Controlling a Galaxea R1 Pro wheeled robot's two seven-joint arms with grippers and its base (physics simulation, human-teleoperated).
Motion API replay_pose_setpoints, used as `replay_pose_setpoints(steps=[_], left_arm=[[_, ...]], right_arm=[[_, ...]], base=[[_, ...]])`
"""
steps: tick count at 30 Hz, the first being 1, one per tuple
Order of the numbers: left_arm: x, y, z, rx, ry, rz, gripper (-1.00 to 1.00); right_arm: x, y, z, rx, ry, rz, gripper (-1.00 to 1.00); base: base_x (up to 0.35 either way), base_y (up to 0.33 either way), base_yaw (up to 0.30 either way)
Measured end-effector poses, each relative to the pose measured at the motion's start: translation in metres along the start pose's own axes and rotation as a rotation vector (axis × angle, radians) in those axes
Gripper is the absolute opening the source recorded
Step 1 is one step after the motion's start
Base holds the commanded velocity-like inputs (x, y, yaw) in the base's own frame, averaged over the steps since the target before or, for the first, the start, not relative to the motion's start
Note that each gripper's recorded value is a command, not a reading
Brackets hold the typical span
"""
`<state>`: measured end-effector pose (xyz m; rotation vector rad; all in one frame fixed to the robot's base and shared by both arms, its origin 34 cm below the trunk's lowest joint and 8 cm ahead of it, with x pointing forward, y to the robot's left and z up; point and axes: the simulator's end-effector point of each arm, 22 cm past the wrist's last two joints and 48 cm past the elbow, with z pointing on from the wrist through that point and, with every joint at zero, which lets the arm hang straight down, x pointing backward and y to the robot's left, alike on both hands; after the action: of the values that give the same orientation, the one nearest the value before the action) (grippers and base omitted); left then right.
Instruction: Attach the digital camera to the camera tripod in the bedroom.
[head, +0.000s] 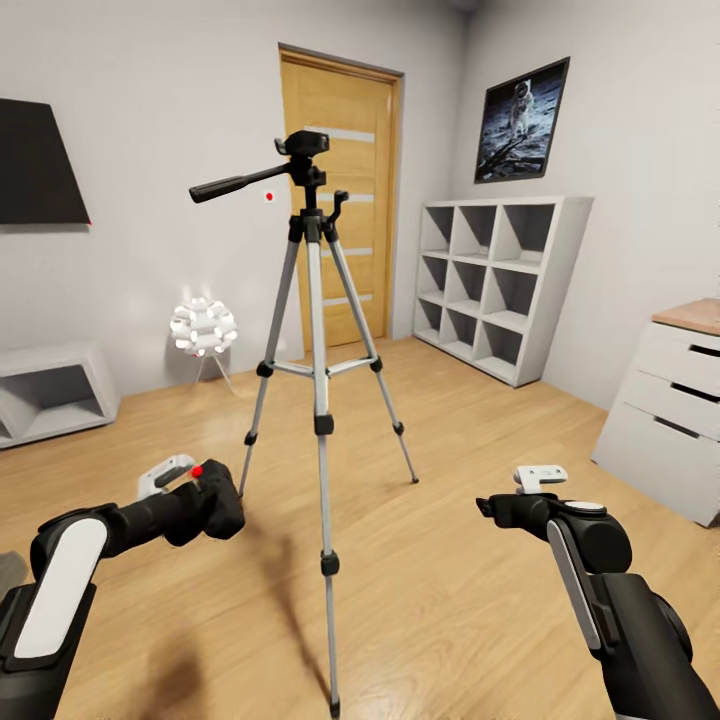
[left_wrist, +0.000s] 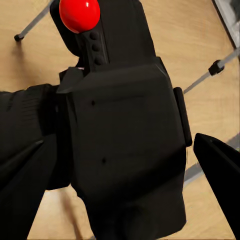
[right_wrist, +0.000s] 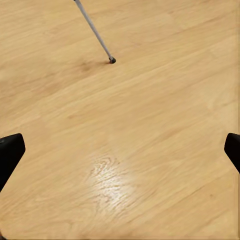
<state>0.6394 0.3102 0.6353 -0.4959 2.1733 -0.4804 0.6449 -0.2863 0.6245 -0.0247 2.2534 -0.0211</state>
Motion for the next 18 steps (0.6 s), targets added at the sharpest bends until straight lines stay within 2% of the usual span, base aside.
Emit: replay_pose_setpoints(steps=[2, 3, 5, 6, 7, 9, 11, 18], left_arm=[[0.0, -0.015, -0.002, 0.075, 0.005, -0.006, -1.0], [-0.002, -0.036, -0.007, 0.184, 0.008, -0.026, -1.0], [-0.007, -0.053, -0.015, 0.292, 0.007, -0.044, -1.0], [-0.012, -0.075, -0.027, 0.417, 0.006, -0.072, -1.0], [-0.02, -0.103, -0.045, 0.57, 0.002, -0.099, -1.0], [-0.023, -0.113, -0.051, 0.618, -0.005, -0.089, -1.0], [-0.027, -0.136, -0.064, 0.717, -0.006, -0.099, -1.0], [-0.024, -0.183, -0.087, 0.9, 0.034, -0.114, -1.0]], right_arm=[[0.0, 0.0, 0.0, -0.001, 0.0, 0.0, 1.0], [0.0, 0.001, 0.0, -0.001, 0.0, 0.0, 1.0], [0.0, 0.001, 0.0, -0.002, 0.001, 0.0, 1.0], [0.001, 0.001, 0.0, -0.002, 0.001, 0.0, 1.0], [0.001, 0.001, 0.0, -0.002, 0.001, 0.0, 1.0], [0.001, 0.001, 0.0, -0.002, 0.001, 0.0, 1.0], [0.001, 0.001, 0.0, -0.002, 0.001, 0.0, 1.0], [0.001, 0.001, 0.0, -0.002, 0.001, 0.0, 1.0]], base=[[-0.049, -0.026, 0.0], [-0.031, -0.016, 0.0], [-0.02, -0.011, 0.0], [-0.008, -0.004, 0.0], [-0.006, -0.003, 0.0], [-0.005, -0.002, -0.012], [-0.002, -0.001, -0.067], [-0.001, 0.0, -0.16]])
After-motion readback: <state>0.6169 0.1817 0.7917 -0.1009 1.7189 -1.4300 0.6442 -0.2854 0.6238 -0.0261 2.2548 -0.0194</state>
